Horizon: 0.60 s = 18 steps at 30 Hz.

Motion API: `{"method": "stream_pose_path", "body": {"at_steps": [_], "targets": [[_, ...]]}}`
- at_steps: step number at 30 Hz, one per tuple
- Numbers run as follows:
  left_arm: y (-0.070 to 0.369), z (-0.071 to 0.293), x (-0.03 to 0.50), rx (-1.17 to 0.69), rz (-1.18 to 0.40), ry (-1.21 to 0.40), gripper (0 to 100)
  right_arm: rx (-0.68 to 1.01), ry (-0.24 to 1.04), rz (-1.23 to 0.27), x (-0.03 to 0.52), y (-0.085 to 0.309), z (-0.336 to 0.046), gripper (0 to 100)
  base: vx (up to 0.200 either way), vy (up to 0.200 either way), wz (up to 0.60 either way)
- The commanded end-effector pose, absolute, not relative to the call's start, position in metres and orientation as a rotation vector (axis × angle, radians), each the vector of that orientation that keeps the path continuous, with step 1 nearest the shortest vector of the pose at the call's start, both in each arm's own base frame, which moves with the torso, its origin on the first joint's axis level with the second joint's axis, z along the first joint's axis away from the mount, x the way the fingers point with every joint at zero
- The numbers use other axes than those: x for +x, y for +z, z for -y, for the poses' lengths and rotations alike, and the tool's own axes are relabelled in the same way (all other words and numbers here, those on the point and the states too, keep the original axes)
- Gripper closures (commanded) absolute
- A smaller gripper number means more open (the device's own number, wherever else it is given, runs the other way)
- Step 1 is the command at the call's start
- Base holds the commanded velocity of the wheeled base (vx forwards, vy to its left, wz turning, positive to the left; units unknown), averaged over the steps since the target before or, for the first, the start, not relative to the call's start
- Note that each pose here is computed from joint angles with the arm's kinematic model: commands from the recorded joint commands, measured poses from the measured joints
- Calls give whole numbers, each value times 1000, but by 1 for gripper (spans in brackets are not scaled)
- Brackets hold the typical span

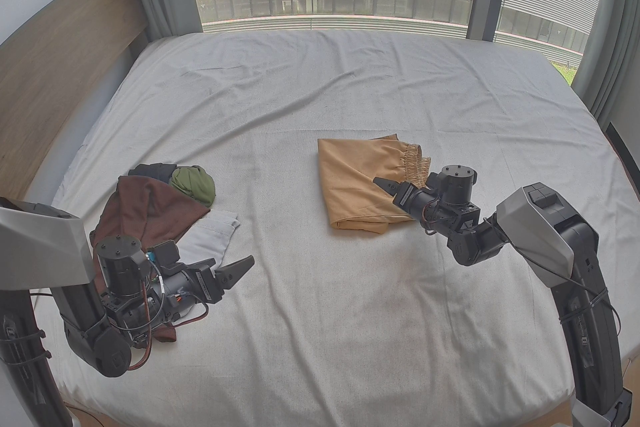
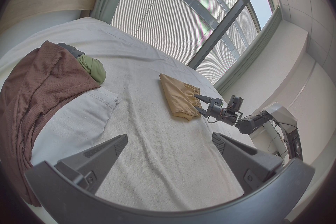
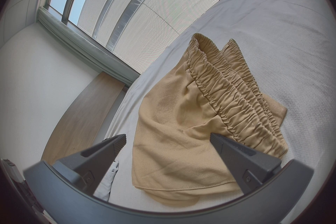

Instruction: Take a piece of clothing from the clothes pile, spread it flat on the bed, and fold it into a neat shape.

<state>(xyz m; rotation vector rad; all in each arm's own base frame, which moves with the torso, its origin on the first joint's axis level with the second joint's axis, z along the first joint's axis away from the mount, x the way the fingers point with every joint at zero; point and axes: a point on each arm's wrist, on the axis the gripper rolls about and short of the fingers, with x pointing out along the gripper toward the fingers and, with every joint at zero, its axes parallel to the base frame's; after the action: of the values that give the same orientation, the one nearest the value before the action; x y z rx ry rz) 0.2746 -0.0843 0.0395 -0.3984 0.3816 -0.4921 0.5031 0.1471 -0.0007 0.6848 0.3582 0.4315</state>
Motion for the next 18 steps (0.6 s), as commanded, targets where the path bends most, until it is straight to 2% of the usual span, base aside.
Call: {"method": "stream_pose_path", "body": {"at_steps": [1, 4, 7, 8, 9, 10, 14, 15, 16, 18], "targets": [[41, 84, 274, -399, -376, -493, 0, 683, 433, -364, 498, -1, -150, 0, 0, 0, 0], [53, 84, 272, -411, -339, -505, 0, 684, 489, -300, 475, 48, -158, 0, 0, 0, 0], [63, 84, 270, -441, -313, -512, 0, 684, 514, -276, 461, 71, -161, 0, 0, 0, 0], [83, 84, 264, -467, -253, -531, 0, 684, 551, -226, 437, 107, -161, 0, 0, 0, 0], [95, 83, 259, -474, -215, -543, 0, 683, 568, -207, 422, 121, -161, 0, 0, 0, 0], [95, 82, 258, -474, -215, -545, 0, 683, 570, -206, 421, 123, -161, 0, 0, 0, 0], [132, 74, 230, -479, -97, -608, 0, 678, 631, -126, 357, 170, -150, 0, 0, 0, 0], [132, 74, 230, -479, -97, -608, 0, 678, 631, -126, 357, 170, -150, 0, 0, 0, 0], [146, 68, 210, -482, -50, -634, 0, 659, 642, -90, 326, 188, -138, 0, 0, 0, 0], [153, 64, 193, -488, -22, -648, 0, 632, 644, -63, 303, 200, -128, 0, 0, 0, 0]]}}
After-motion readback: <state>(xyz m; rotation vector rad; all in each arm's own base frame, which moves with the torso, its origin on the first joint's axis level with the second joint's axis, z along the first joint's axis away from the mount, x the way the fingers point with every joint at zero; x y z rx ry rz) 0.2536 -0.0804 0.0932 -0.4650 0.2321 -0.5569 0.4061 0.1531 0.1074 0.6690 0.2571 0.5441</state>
